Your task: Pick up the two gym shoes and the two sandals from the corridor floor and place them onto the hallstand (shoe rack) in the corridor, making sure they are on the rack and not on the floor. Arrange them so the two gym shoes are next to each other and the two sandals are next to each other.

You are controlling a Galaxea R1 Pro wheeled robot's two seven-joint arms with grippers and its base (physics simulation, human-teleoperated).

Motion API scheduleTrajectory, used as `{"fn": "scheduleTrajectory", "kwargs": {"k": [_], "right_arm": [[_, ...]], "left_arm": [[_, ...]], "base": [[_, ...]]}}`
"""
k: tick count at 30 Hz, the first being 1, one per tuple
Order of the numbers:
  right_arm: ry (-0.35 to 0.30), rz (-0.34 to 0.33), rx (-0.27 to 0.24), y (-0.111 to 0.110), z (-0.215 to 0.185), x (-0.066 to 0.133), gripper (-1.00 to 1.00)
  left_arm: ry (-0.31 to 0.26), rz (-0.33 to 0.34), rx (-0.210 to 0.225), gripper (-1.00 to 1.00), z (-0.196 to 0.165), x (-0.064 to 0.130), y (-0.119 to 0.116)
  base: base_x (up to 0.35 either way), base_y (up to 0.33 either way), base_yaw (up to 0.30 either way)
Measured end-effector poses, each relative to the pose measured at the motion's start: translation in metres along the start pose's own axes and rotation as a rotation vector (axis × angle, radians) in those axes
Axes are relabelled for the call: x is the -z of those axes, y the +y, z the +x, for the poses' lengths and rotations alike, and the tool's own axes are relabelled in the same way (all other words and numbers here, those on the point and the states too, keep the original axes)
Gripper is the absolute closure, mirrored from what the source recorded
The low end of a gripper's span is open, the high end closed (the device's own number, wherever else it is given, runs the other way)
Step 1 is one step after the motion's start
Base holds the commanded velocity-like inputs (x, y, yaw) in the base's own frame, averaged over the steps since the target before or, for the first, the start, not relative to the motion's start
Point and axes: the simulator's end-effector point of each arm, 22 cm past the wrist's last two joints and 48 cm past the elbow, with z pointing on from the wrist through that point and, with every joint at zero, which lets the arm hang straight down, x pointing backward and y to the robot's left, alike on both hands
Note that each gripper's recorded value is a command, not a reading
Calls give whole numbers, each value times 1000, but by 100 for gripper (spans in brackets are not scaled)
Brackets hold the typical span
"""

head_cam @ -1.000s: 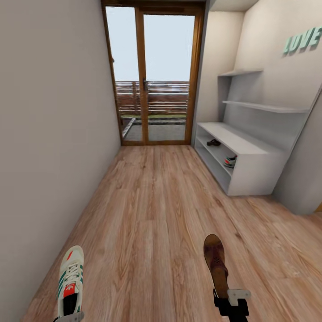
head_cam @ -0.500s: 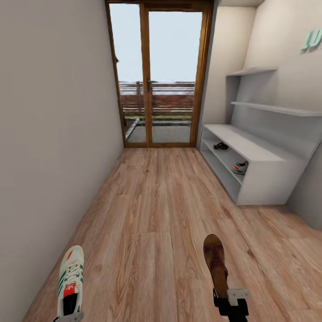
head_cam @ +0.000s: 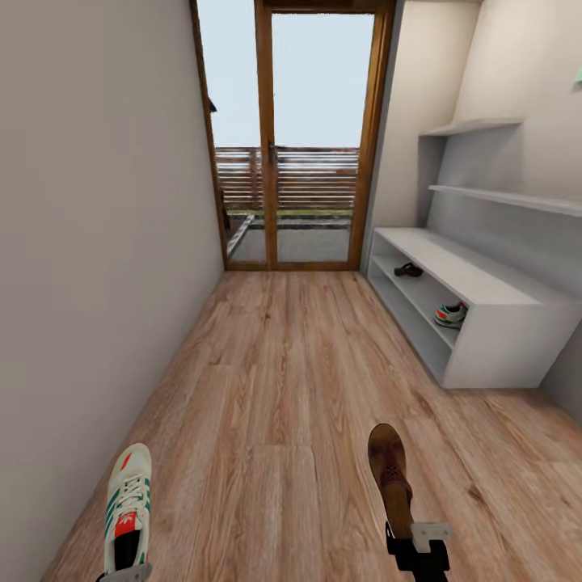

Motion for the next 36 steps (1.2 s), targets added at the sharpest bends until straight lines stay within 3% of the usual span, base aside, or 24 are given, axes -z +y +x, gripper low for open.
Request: {"fn": "scheduleTrajectory", "kwargs": {"k": [36], "right_arm": [[1,-2,-2,1,0,0,100]], "left_arm": [[0,0,0,100,0,0,0]], "base": [[337,0,0]]}}
